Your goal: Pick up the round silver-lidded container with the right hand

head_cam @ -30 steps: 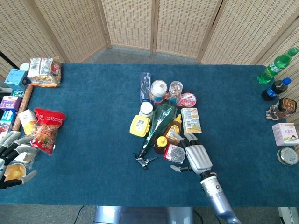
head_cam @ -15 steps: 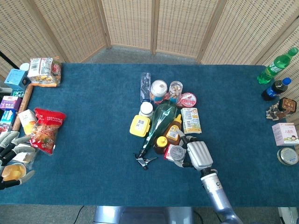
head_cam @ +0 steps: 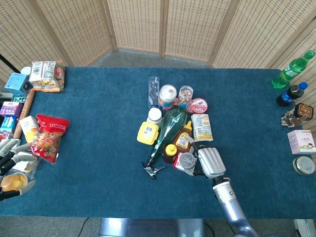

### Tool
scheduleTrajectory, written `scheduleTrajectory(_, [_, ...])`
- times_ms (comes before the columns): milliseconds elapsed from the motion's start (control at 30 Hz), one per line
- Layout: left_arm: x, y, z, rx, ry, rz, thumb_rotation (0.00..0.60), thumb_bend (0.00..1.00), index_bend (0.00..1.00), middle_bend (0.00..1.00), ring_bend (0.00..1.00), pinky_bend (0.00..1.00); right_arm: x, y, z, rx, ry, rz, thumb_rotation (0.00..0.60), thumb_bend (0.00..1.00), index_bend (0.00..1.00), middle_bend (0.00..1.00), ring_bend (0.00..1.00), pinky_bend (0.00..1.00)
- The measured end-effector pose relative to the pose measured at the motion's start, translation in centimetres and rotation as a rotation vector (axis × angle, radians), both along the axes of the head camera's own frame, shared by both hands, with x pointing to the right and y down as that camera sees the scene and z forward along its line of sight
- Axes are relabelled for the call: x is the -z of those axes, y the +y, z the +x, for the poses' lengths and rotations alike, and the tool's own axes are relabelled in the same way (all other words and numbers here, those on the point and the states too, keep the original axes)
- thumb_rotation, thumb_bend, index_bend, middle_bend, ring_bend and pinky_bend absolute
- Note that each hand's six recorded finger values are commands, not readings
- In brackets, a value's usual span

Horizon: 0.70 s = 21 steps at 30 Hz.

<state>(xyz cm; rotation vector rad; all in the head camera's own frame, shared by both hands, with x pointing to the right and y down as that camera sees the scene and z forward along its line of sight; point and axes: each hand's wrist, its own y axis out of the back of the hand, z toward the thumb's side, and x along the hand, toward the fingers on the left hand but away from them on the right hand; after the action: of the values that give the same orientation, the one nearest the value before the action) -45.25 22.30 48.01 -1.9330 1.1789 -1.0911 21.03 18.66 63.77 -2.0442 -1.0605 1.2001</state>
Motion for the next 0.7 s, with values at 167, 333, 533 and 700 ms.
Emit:
scheduleTrajectory(167, [-0.1,0.0,0.2,-0.005,0.005,0.000,0.600,0.25,0.33,0.21,0.01,0.00,1.1,-1.2,1.1,-0.012,0.017,0.028,0.600,0.04,0.14,0.61,0.53,0.54])
scheduleTrajectory(333, [-0.1,-0.1,0.5,-0.011,0.006,0.000,0.600,0.25,0.33,0.21,0.01,0.00,2.6,-2.8,2.4,-0.031,0.028,0.063,0.600,0.05,0.14,0.61,0.53,0.54])
scheduleTrajectory(533, [-0.1,-0.2,1.0,-0.020,0.011,0.000,0.600,0.25,0.33,0.21,0.01,0.00,5.3,-5.2,3.8,-0.072,-0.005,0.103,0.600,0.05,0.14,0.61,0.53,0.54])
scheduleTrajectory(700, [-0.3,-0.1,1.2,-0.023,0.014,-0.006,0.600,0.25,0.33,0.22,0.01,0.00,8.2,-7.8,4.2,-0.107,-0.057,0.149,0.600,0.05,0.14,0.61,0.53,0.54])
